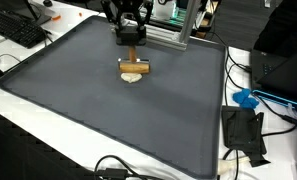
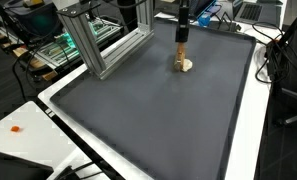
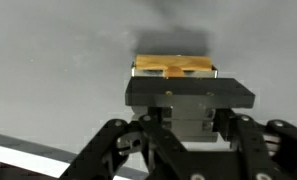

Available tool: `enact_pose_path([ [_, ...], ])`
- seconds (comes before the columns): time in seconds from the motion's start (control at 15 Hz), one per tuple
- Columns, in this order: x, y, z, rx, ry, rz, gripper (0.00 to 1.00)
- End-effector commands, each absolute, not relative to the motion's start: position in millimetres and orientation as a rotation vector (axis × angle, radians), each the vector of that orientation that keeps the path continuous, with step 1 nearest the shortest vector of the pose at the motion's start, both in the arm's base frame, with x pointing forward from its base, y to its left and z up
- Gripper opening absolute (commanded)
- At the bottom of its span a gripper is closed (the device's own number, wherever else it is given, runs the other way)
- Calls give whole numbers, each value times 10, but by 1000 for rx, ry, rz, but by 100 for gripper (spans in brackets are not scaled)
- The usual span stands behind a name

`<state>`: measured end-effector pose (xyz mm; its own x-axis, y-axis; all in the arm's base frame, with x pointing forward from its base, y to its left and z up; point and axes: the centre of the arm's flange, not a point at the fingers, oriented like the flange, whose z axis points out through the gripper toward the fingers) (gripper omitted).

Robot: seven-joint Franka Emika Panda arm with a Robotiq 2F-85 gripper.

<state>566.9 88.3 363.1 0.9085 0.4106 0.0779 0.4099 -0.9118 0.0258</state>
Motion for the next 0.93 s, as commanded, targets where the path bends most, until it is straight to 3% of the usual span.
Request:
enact_pose_path([
  [0.0,5589,880,3582,3038,814,151,34],
  [0.33,5537,918,3468,3052,887,121,34],
  [0.4,5534,921,3466,3060,888,123,75],
  [0.47,5534,919,3465,3062,896,122,84],
  [0.6,5518,937,3437,3070,918,114,46],
  [0.67,5506,950,3417,3072,929,106,46],
  [0.87,5500,952,3421,3062,964,100,25],
])
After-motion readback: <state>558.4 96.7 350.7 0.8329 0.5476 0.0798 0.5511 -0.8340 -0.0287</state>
